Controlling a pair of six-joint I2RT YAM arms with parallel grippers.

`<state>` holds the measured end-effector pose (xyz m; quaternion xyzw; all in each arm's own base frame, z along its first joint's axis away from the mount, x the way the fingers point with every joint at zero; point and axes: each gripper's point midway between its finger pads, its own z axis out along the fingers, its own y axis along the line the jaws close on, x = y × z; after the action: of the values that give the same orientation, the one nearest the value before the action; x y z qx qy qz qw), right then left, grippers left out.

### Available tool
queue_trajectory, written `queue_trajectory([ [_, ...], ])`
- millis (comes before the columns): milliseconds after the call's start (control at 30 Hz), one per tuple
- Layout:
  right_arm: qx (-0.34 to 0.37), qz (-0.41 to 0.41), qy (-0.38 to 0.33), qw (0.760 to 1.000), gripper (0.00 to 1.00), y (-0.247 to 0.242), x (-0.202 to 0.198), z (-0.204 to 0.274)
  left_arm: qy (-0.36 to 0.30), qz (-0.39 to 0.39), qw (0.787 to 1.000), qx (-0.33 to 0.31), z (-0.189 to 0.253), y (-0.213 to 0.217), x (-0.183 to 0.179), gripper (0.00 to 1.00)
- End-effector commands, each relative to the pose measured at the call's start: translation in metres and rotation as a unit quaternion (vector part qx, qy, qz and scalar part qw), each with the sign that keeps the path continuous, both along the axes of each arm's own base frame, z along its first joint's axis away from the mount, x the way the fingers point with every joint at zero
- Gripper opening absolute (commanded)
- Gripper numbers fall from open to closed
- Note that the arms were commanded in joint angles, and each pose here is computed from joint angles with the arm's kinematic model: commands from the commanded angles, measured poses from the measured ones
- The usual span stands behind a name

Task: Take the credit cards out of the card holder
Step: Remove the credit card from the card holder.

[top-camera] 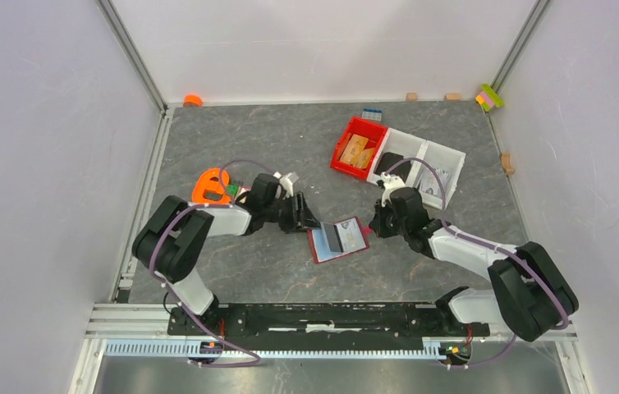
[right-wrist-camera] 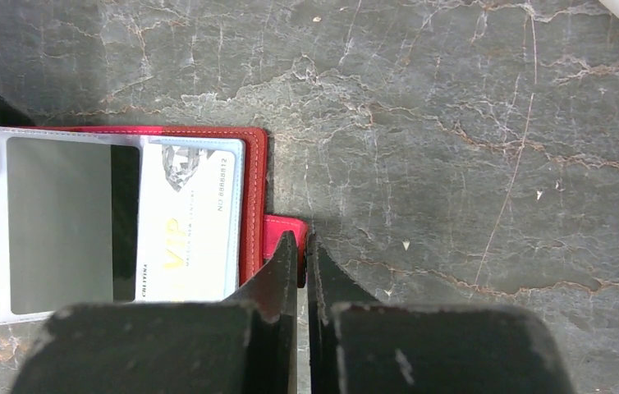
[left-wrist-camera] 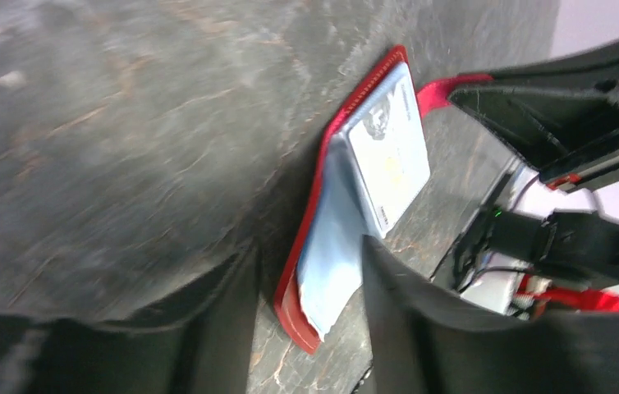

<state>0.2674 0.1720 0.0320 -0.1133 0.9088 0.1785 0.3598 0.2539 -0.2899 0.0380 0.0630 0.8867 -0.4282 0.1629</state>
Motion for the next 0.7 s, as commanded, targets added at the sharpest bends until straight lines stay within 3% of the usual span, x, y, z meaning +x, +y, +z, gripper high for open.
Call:
queue_trajectory([
  [0, 0.033, -0.007, -0.034, 0.999, 0.0, 0.006, 0.007, 0.016, -0.02, 0.01, 0.993, -0.119, 0.057, -0.01, 0.001, 0.65],
  [133, 0.048, -0.004, -0.037, 0.998, 0.0, 0.01, 0.005, 0.017, -0.019, 0.012, 0.991, -0.134, 0.057, -0.01, -0.003, 0.88],
  [300, 0.062, 0.007, -0.034, 0.997, 0.0, 0.015, 0.003, 0.018, 0.028, -0.024, 0.983, -0.178, 0.045, -0.03, -0.002, 0.95],
  [400, 0.069, 0.01, -0.036, 0.997, 0.0, 0.017, 0.002, 0.02, 0.045, -0.024, 0.98, -0.191, 0.038, -0.036, 0.001, 0.82],
  [500, 0.076, 0.012, -0.044, 0.996, 0.0, 0.018, 0.001, 0.025, 0.042, -0.021, 0.987, -0.155, 0.027, -0.033, 0.005, 0.65],
  [600, 0.067, 0.001, -0.053, 0.996, 0.01, 0.013, 0.003, 0.027, 0.02, -0.022, 0.992, -0.12, 0.025, -0.028, 0.009, 0.4],
  [667, 0.051, -0.02, -0.062, 0.997, 0.17, 0.004, 0.008, 0.031, 0.007, -0.025, 0.993, -0.112, 0.028, -0.026, 0.01, 0.27],
])
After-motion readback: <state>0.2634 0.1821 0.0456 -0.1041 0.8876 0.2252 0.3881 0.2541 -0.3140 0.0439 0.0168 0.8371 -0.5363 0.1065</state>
